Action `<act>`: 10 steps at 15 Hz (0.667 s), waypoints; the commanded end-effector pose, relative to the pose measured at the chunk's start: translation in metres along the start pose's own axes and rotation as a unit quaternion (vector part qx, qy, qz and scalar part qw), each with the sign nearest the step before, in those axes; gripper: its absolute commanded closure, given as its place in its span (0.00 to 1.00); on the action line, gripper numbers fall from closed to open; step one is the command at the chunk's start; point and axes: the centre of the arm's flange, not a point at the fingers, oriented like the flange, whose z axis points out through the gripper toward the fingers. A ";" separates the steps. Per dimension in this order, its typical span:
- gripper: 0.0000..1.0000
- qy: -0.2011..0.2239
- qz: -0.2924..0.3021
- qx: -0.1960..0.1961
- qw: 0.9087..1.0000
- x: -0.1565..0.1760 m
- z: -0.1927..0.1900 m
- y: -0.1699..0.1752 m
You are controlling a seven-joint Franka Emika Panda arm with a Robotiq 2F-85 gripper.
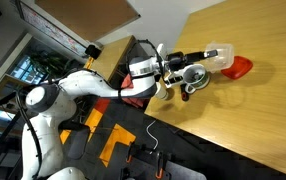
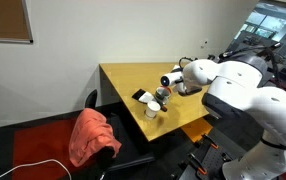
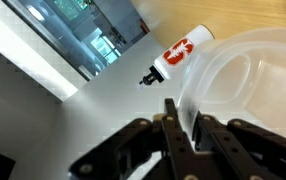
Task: Remove the lid from the bowl and put all the candies into the cup
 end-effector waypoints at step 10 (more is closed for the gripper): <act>0.96 -0.152 0.196 0.082 0.965 0.013 0.025 0.102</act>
